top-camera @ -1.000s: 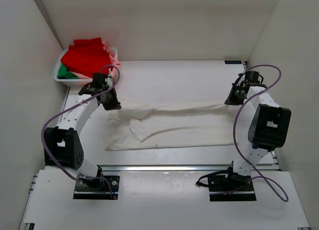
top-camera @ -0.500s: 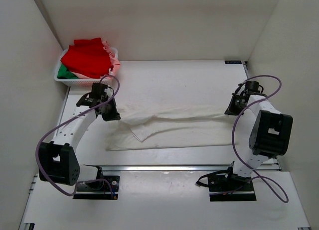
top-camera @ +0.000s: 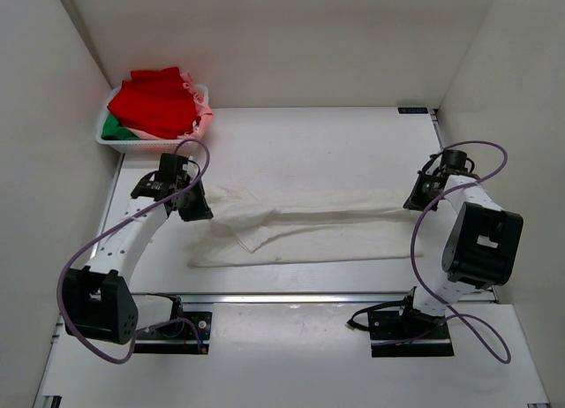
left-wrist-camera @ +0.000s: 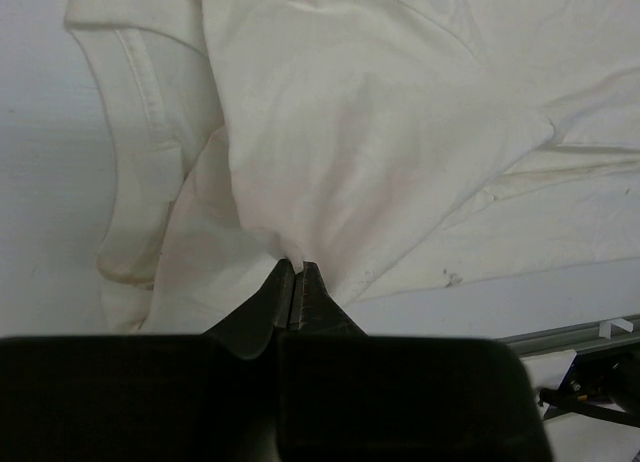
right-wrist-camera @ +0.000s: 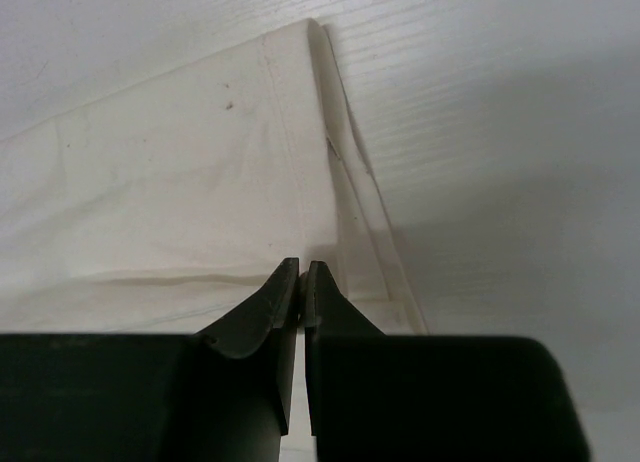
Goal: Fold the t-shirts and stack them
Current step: Fold the other side of the tshirt into a rectangle, then rotate the tshirt 90 degrees
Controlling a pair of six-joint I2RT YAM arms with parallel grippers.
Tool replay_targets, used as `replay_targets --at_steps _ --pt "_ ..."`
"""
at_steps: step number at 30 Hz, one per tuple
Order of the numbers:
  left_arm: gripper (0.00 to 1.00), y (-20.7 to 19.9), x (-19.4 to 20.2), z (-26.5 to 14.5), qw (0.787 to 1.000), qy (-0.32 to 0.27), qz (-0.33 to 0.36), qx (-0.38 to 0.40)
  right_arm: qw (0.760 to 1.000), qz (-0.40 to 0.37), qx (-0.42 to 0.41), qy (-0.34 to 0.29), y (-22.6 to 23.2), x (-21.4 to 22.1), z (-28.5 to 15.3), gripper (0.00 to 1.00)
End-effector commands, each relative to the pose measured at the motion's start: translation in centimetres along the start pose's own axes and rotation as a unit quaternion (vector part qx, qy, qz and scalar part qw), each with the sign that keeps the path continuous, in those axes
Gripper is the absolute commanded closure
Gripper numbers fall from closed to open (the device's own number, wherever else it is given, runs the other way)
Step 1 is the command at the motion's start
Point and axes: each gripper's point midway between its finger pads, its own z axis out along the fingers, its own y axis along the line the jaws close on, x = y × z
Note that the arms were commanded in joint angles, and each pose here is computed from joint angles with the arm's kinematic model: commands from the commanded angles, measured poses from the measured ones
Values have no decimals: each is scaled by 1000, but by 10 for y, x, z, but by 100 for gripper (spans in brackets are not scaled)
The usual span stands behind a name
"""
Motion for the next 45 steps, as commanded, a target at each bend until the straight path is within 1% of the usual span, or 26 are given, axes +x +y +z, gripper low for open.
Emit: replay_targets --at_steps 1,2,4,6,7,9,11,13,14,17,20,23,25,28,30,32,34,36,38,39,40,41,42,43,44,45 --pt "100 -3 10 -6 1000 4 6 12 999 -13 15 -26 -5 -8 -8 100" --pt "100 -5 12 -8 1000 6 8 17 1000 -12 15 -22 -6 -5 -8 100" --pt "90 -3 15 -8 1000 10 9 16 999 -11 27 -20 -8 -6 -10 92" --pt "72 0 11 -12 1000 -3 2 13 999 -12 42 -20 -9 -6 -14 83" --pt "70 2 7 -13 1000 -13 2 6 998 -12 50 -21 -8 -7 -20 79" --pt "59 7 -7 -24 999 -49 -12 -5 996 -9 81 -30 -11 -13 -31 68" --pt "52 14 -17 -31 996 -78 -21 -28 990 -6 139 -13 -19 -8 -43 64" --pt "49 10 -32 -42 994 -107 -24 -28 990 -16 137 -29 -11 -20 -53 63" --pt "49 5 -33 -42 994 -106 -22 -19 991 -25 124 -32 -3 -21 -53 61" --pt "48 -21 -32 -31 997 -72 -19 24 995 -57 69 -43 27 -31 -44 61" --pt "45 -46 -11 -3 999 -15 -16 48 996 -77 7 -37 56 -35 -26 62" --pt "34 -57 25 36 998 43 -21 34 995 -94 -17 -2 73 -21 1 62" --pt "34 -51 40 55 997 68 -25 11 995 -97 -13 17 75 -14 12 62" --pt "38 -36 45 82 996 73 -18 -48 993 -96 5 67 72 14 27 61" --pt "37 -32 35 95 995 68 -12 -72 992 -82 18 95 70 32 26 61" --pt "39 -36 21 116 992 87 -11 -88 991 -62 35 116 67 47 19 63" --pt "41 -38 2 136 990 90 1 -112 987 -44 45 148 67 81 13 63" --pt "44 -46 -19 158 988 99 3 -121 986 -37 42 157 72 104 8 64" --pt "46 -72 -52 185 990 93 11 -108 986 -27 48 158 76 131 -2 64" --pt "46 -96 -85 183 995 57 14 -85 988 -45 36 146 89 137 -7 64" --pt "47 -96 -83 201 993 70 18 -93 987 -45 28 151 100 154 -7 65" --pt "48 -183 -173 227 999 -5 21 23 987 -36 -80 135 166 212 -16 68" --pt "49 -177 -161 256 999 21 -2 34 984 -37 -112 133 185 229 -15 71" --pt "50 -178 -168 268 998 12 -21 53 983 -26 -117 138 187 240 -14 71" --pt "51 -165 -138 290 996 63 -33 55 977 -47 -163 127 210 243 -15 72" --pt "51 -181 -155 283 994 36 -41 98 970 -63 -200 125 227 250 -19 72"
